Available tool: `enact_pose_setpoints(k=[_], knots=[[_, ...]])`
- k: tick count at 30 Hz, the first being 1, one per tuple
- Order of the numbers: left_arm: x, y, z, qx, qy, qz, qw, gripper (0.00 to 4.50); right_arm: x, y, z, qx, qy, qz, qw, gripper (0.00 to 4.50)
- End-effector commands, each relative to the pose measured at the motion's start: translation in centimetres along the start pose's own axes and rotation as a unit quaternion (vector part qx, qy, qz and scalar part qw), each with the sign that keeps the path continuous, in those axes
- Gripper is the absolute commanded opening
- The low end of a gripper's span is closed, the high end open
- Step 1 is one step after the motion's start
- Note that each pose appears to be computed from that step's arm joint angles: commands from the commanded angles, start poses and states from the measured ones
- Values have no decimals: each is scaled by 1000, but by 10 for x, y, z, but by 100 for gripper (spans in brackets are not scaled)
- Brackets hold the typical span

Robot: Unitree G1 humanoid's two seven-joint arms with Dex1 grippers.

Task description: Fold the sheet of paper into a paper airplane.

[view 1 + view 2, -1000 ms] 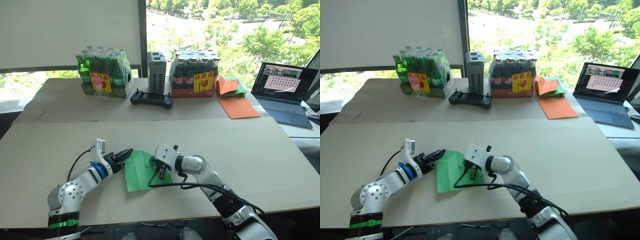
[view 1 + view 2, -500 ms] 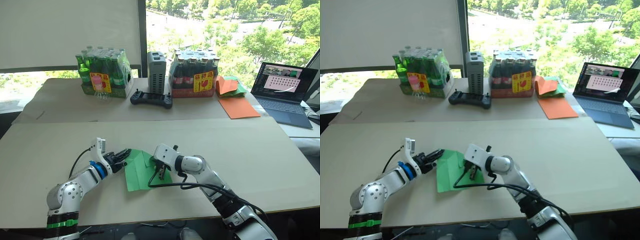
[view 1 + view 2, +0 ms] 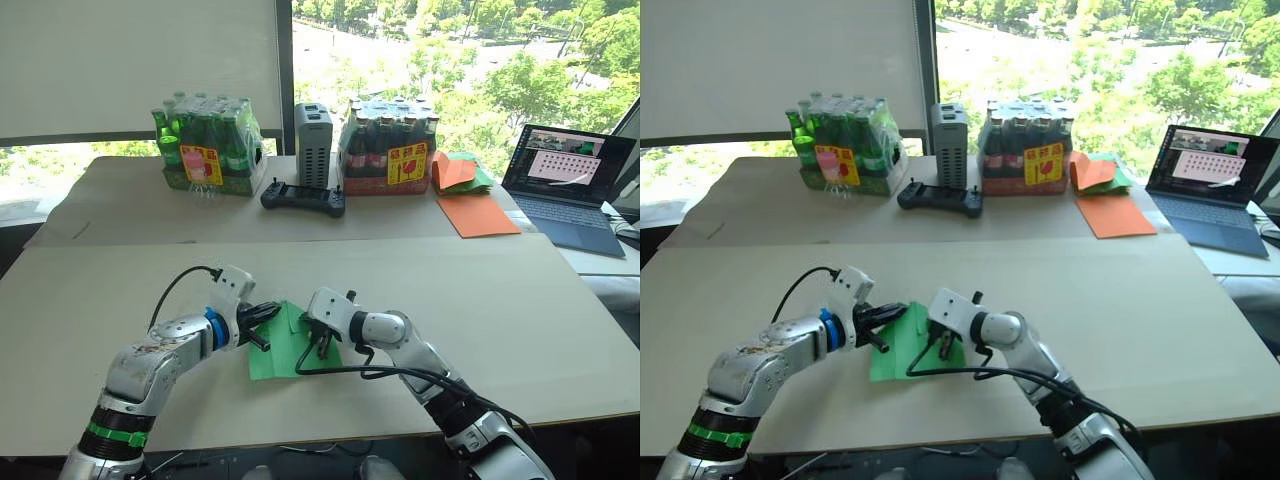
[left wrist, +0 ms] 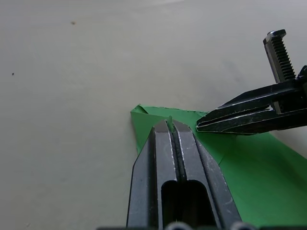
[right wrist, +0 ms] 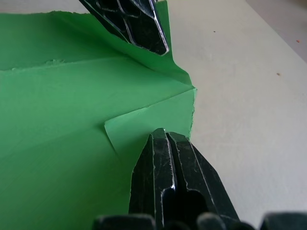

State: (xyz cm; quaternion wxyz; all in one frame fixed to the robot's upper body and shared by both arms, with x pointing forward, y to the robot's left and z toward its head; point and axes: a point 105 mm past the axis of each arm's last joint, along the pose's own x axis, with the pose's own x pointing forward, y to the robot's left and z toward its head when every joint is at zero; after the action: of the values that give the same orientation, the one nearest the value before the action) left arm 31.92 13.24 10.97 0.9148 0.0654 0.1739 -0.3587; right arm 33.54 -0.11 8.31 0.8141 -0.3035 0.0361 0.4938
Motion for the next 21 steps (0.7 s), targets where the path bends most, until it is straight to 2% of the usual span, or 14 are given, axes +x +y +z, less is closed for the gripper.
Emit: enact_pose_setpoints(k=[1, 6, 11, 15, 21], knots=[[2, -19, 15, 103, -11, -38, 994, 2, 2, 12, -17, 16, 32, 16, 999, 0], [2, -30, 6, 238, 24, -63, 969, 2, 2, 11, -17, 18, 32, 13, 999, 0], [3, -26, -6, 334, 50, -60, 940, 2, 3, 10, -15, 23, 27, 7, 999, 0], [4, -18, -16, 377, 68, -52, 922, 2, 4, 8, -10, 30, 14, 3, 999, 0], [7, -5, -22, 386, 75, -30, 919, 2, 3, 2, -2, 42, -5, -5, 999, 0]])
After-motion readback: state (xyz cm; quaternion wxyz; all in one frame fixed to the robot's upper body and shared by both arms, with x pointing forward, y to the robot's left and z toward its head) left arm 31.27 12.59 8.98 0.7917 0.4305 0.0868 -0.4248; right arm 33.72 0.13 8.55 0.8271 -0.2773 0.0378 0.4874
